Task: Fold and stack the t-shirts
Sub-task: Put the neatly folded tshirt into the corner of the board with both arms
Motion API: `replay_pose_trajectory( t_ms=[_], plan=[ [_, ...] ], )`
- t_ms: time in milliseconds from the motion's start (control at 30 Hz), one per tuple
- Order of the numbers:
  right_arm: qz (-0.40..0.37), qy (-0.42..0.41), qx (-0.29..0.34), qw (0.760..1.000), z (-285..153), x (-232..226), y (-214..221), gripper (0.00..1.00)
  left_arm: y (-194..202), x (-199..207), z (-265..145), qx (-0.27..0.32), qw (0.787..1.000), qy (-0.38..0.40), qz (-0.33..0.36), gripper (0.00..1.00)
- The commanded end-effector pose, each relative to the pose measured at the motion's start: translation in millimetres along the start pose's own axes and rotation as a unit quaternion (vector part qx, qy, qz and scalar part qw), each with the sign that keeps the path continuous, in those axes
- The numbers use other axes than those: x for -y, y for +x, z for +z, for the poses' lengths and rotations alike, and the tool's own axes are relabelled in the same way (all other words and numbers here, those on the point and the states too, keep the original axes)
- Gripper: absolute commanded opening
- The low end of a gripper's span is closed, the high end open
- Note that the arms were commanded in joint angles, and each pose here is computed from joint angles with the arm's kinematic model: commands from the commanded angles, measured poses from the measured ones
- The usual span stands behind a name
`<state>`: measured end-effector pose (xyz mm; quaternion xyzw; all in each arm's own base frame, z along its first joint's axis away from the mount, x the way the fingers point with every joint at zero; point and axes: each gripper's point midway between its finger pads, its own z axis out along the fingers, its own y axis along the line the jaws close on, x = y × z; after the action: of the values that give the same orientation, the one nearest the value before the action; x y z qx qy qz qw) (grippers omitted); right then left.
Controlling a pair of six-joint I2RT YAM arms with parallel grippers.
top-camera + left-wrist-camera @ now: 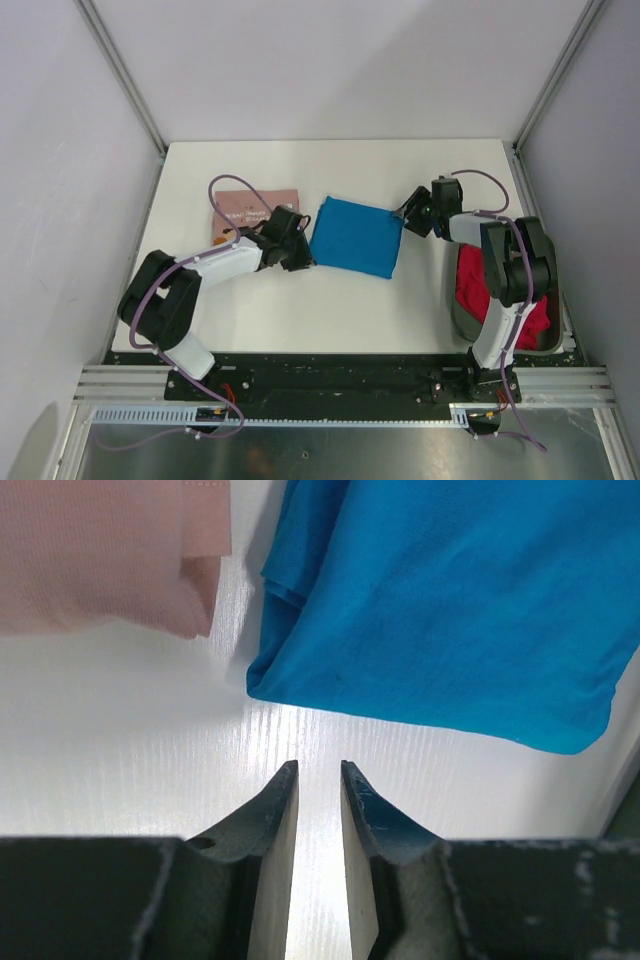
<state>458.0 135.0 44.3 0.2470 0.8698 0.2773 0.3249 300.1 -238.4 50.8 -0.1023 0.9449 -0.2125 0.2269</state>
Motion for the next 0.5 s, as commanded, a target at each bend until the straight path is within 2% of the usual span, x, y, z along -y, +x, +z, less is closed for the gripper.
replay_pose_trajectory(
  t_ms=[0, 100, 167, 333, 467],
  plan=[
    [-0.001, 0.006, 0.012, 1.0, 7, 1, -9, 0.58, 4, 3, 2, -0.003, 1.0, 0.01, 0.013, 0.28],
    [-0.002, 0.014, 0.01, 1.0, 8, 6, -8, 0.56, 4, 3, 2, -0.004, 1.0, 0.011, 0.013, 0.28],
    [-0.002, 0.017, 0.008, 1.0, 9, 7, -7, 0.5, 5, 2, 3, -0.004, 1.0, 0.01, 0.013, 0.28],
    [0.003, 0.02, 0.002, 1.0, 14, 10, -4, 0.22, 7, -1, 5, -0.007, 1.0, 0.004, 0.015, 0.29],
    [-0.001, 0.028, 0.001, 1.0, 17, 12, -8, 0.07, 7, -4, 7, -0.008, 1.0, 0.001, 0.024, 0.34]
  ],
)
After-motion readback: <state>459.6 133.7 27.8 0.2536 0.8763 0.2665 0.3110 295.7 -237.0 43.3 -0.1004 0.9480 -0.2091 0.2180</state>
